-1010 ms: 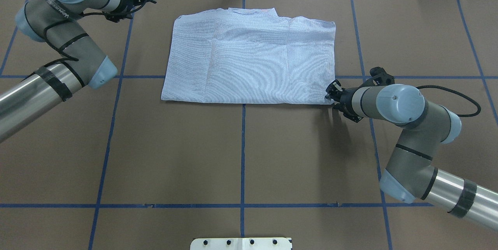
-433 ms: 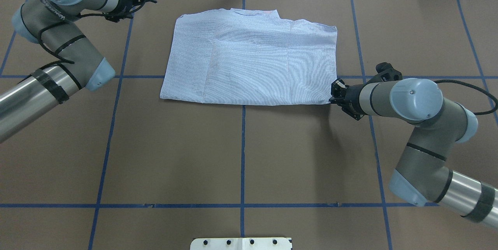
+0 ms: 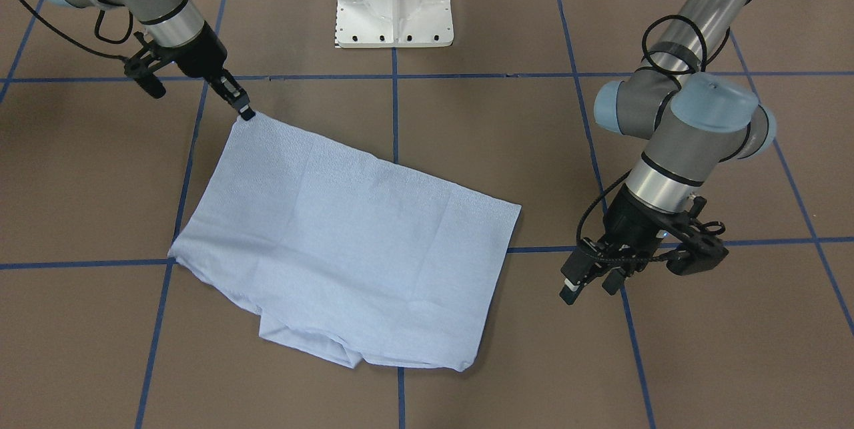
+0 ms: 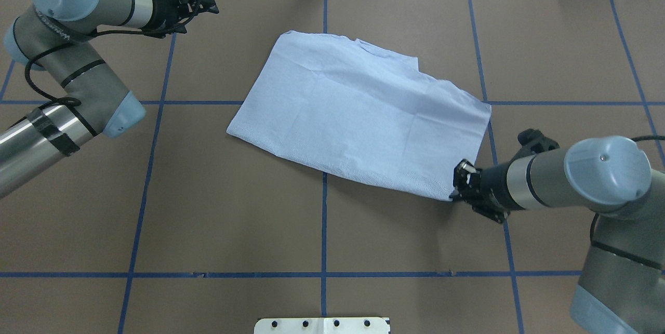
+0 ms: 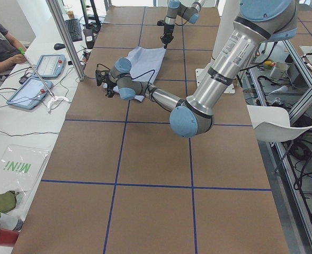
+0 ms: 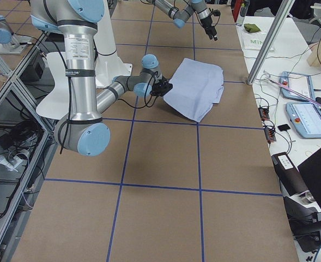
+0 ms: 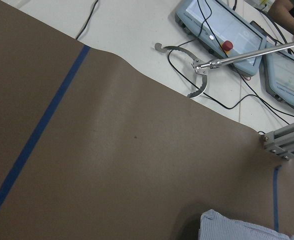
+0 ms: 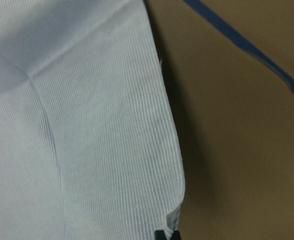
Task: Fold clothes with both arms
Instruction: 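Grasp the shirt edge with the right gripper and drag it toward the robot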
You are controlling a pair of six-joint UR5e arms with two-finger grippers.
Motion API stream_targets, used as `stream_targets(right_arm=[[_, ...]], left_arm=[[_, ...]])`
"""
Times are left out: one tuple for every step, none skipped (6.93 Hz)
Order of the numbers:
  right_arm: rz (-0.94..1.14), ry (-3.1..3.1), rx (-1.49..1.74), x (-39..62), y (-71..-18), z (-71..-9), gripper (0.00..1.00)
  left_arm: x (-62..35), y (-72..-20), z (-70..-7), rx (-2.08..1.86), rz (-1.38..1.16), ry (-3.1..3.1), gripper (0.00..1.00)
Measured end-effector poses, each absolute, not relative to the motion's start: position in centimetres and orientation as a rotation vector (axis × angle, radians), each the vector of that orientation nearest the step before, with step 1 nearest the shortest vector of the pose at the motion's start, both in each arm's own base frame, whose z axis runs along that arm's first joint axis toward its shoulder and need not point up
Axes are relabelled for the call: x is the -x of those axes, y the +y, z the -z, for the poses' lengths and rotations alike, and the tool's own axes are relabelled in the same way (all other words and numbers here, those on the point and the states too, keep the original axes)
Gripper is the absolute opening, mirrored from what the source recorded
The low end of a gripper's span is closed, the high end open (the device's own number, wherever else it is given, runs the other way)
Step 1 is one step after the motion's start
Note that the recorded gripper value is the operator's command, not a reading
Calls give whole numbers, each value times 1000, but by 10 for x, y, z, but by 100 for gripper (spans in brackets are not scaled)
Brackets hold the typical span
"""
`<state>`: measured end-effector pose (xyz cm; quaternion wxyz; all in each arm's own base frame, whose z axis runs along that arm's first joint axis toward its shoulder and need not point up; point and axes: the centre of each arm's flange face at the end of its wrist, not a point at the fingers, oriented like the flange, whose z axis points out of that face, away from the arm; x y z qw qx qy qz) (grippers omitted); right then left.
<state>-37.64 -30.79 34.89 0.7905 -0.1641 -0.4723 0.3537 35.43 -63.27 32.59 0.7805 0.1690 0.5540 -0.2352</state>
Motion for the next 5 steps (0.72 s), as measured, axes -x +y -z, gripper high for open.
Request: stream_targets(right_arm=[[-650,-991,492,378,-268,-339,0],[-540,-957,654,377,-233,-325,11],[-454,-920,770,380,-204,-314,99],[-398,-893,826,385,-183,-310,100],[-392,-881,838,387,-180,-311,100]], left_arm=[[-348,-612,-323,-364,485,1223,100],[-346,-586,-317,-350,473,1255,99],[-349,-558,-310,-311,479,1295,99],[-354,-530,-303,-248,492,1331,99],[-360,-508,-301,-178,501,1349,99]])
